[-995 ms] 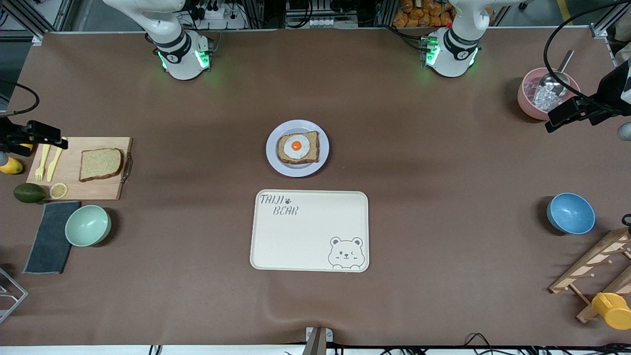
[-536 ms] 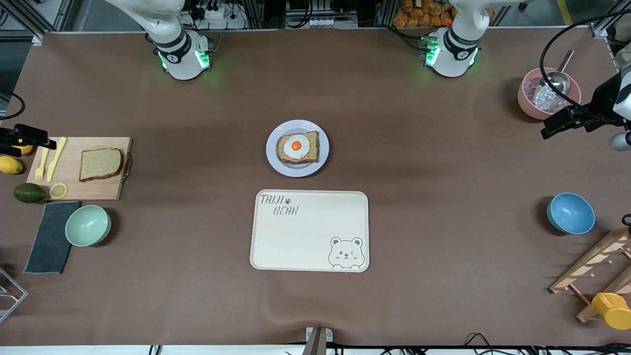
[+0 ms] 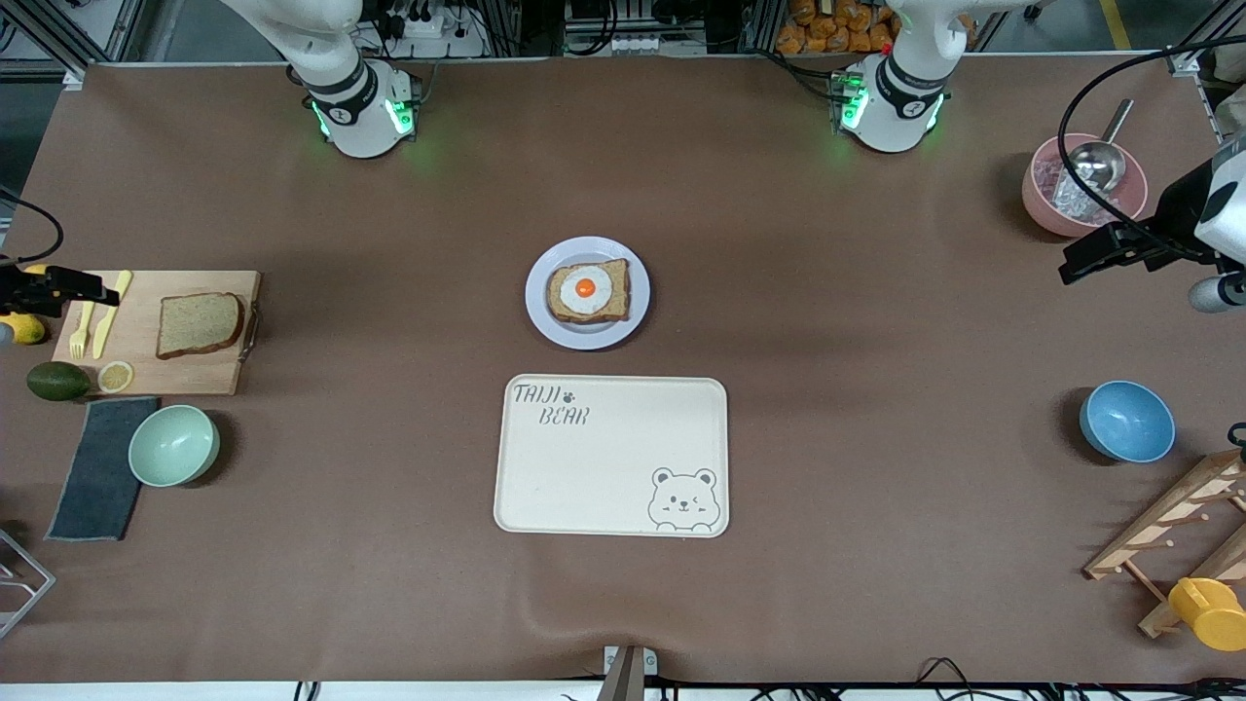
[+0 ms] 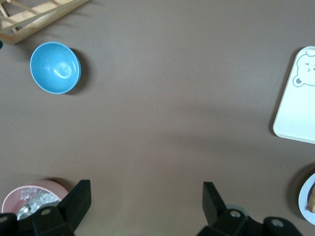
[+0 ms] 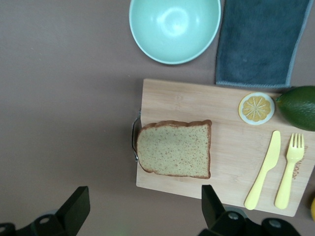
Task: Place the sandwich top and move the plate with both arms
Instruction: 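Lower the right gripper and grasp the bread slice edge, then lift the bread slice off the cutting board with the right gripper, then carry the bread slice over the egg plate with the right gripper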
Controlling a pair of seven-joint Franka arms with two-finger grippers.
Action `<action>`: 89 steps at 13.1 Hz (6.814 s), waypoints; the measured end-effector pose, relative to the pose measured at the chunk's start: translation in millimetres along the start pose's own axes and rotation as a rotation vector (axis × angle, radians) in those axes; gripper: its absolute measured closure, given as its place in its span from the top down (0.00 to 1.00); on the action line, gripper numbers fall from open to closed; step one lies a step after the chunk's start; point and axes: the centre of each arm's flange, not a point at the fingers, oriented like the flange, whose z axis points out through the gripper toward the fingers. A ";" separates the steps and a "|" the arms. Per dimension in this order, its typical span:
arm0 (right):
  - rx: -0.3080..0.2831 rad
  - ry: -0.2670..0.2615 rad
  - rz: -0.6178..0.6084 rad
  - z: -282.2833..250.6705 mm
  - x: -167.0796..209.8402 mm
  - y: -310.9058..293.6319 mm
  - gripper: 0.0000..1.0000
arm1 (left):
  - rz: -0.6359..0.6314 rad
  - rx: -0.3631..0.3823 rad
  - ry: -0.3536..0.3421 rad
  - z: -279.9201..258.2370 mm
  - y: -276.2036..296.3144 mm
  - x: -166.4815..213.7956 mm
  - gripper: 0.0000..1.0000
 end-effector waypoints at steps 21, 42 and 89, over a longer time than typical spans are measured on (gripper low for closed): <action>0.048 0.029 -0.153 180.1 -21.9 98.7 0.67 | 0.013 0.000 -0.010 18.6 9.0 9.4 1.00; 0.058 0.057 -0.141 195.1 -34.5 96.8 0.09 | 0.013 -0.001 -0.014 28.1 9.5 14.4 1.00; 0.370 0.085 0.019 218.2 43.0 -528.0 0.07 | 0.025 0.000 -0.026 100.6 17.7 19.3 1.00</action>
